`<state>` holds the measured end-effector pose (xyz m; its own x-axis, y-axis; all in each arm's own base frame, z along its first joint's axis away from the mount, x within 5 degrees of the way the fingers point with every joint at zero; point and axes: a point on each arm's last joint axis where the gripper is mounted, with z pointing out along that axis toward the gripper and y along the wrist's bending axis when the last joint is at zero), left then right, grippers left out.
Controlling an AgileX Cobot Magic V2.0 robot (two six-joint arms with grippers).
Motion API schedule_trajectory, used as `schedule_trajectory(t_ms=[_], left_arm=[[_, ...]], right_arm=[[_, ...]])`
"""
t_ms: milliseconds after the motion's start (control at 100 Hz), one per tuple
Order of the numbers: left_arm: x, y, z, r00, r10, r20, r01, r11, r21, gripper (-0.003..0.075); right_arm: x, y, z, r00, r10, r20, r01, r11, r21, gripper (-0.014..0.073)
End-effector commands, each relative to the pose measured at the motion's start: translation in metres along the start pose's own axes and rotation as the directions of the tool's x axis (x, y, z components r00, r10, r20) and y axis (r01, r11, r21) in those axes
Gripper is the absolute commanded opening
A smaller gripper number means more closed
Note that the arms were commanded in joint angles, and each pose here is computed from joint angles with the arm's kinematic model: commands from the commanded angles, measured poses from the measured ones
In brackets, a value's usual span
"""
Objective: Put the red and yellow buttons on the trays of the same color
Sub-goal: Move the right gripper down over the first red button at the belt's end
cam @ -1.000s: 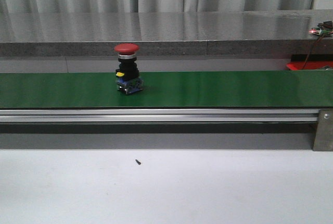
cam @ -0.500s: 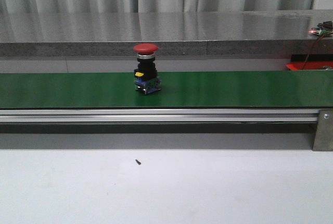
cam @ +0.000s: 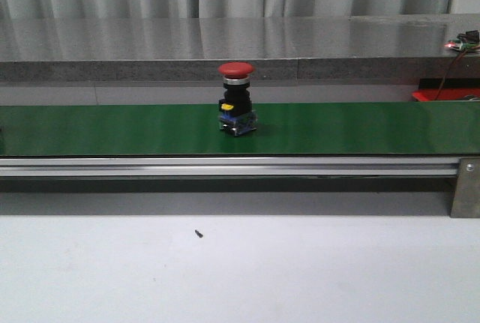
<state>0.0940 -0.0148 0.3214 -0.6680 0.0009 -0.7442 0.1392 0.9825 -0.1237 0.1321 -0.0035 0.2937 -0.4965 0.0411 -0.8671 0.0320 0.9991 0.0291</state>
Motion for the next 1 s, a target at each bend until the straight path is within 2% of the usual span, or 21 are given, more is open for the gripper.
schedule_trajectory(t_ms=[0,180,300,440,570,670,740,990], left_arm=[[-0.011,-0.003,-0.006,0.997,-0.008,0.079,0.007,1.000,0.015,-0.0019],[-0.011,-0.003,-0.006,0.997,-0.008,0.079,0.007,1.000,0.015,-0.0020],[-0.011,-0.003,-0.006,0.997,-0.008,0.079,0.007,1.000,0.015,-0.0020],[-0.011,-0.003,-0.006,0.997,-0.008,0.079,0.007,1.000,0.015,-0.0020],[-0.011,-0.003,-0.006,0.997,-0.008,0.079,0.007,1.000,0.015,-0.0020],[-0.011,-0.003,-0.006,0.997,-0.008,0.079,0.007,1.000,0.015,-0.0020],[-0.011,-0.003,-0.006,0.997,-0.008,0.079,0.007,1.000,0.015,-0.0020],[-0.011,-0.003,-0.006,0.997,-0.008,0.079,0.007,1.000,0.015,-0.0020]], right_arm=[[-0.034,0.001,0.001,0.999,-0.012,0.051,0.012,1.000,0.000,-0.0057],[-0.067,0.006,0.016,0.998,-0.038,-0.049,0.037,0.999,-0.028,-0.0052],[-0.085,0.020,0.033,0.988,-0.086,-0.128,0.075,0.993,-0.088,0.0003],[-0.104,0.041,0.054,0.969,-0.160,-0.188,0.130,0.978,-0.162,0.0178],[-0.121,0.061,0.071,0.954,-0.209,-0.215,0.162,0.962,-0.218,0.0435],[-0.128,0.074,0.086,0.930,-0.242,-0.276,0.173,0.952,-0.251,0.0567],[-0.132,0.083,0.096,0.908,-0.273,-0.317,0.188,0.943,-0.275,0.0597],[-0.138,0.114,0.136,0.814,-0.418,-0.402,0.247,0.877,-0.411,0.0594]])
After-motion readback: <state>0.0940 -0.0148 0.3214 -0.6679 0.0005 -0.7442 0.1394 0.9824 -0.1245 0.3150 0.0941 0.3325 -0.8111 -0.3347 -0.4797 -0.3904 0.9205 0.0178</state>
